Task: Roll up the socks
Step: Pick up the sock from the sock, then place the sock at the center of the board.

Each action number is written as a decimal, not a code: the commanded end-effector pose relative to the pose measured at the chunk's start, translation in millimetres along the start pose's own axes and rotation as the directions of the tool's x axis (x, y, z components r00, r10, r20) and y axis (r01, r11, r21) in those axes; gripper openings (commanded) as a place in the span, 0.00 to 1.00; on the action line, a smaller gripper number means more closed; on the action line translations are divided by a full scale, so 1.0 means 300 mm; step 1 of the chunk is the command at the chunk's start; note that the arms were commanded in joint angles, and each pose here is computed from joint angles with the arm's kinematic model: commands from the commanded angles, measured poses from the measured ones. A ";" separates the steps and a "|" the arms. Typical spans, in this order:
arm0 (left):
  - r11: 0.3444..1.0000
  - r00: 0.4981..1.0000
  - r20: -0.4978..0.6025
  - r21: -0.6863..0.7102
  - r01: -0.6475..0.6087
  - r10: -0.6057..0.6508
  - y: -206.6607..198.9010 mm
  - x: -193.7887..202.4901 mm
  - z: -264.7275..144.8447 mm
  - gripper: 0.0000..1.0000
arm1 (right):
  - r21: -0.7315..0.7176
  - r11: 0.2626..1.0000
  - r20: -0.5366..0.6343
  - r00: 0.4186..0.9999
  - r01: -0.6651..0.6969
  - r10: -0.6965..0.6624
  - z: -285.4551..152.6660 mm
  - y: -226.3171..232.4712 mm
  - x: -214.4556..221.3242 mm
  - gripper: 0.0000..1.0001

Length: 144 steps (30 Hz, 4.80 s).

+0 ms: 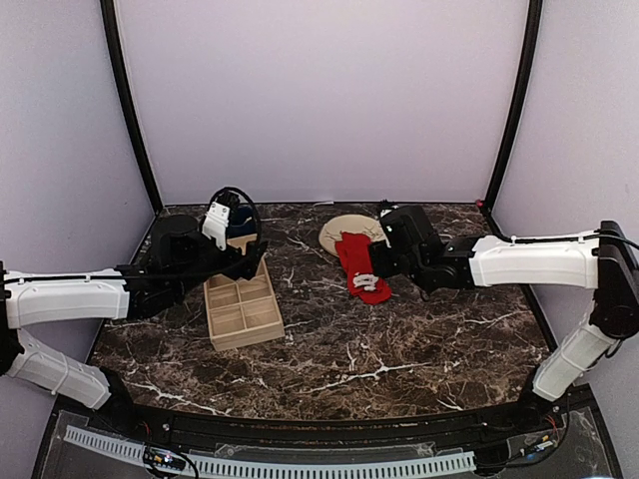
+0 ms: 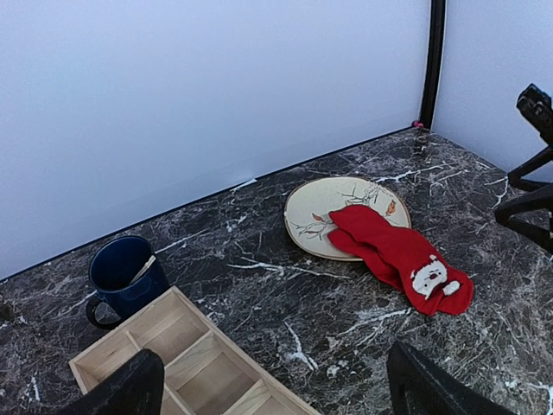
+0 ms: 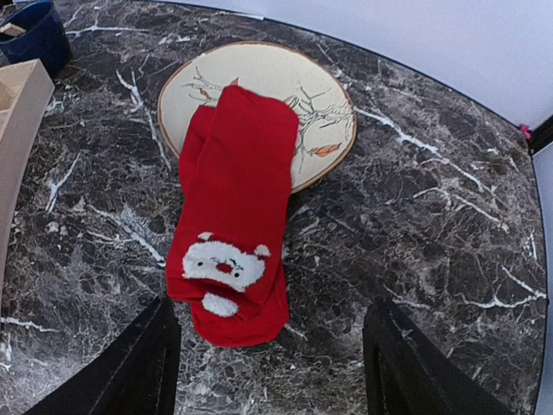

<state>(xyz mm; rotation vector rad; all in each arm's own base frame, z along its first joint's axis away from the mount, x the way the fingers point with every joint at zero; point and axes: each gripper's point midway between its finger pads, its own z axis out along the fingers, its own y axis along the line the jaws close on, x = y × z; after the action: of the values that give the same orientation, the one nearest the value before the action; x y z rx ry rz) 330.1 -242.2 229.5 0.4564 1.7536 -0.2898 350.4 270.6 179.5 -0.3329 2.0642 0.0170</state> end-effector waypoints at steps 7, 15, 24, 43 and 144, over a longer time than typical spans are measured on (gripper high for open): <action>0.997 0.998 -0.038 0.064 0.046 -0.043 -0.046 -0.017 0.001 0.92 | -0.179 0.975 -0.123 0.980 0.131 -0.154 0.061 0.149 0.105 0.66; 0.994 0.996 -0.063 0.084 0.063 -0.057 -0.062 0.003 0.008 0.91 | -0.224 0.959 -0.162 0.964 0.172 -0.210 0.116 0.209 0.140 0.66; 0.992 0.995 -0.077 0.100 0.076 -0.068 -0.075 0.017 0.012 0.91 | -0.270 0.940 -0.206 0.941 0.207 -0.267 0.152 0.252 0.187 0.65; 0.984 0.989 -0.110 0.136 0.111 -0.097 -0.106 0.052 0.032 0.90 | -0.310 0.928 -0.284 0.912 0.205 -0.296 0.214 0.247 0.286 0.65; 0.984 0.977 -0.192 0.130 0.119 -0.093 -0.117 0.137 0.054 0.88 | -0.199 0.974 -0.060 0.990 0.113 -0.127 0.227 -0.047 -0.243 0.00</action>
<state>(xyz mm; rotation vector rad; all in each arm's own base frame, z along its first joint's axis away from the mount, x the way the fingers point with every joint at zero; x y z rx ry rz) 322.9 -272.8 178.3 0.5027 1.9592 -0.4540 424.5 289.3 163.0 -0.6484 2.2048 0.1126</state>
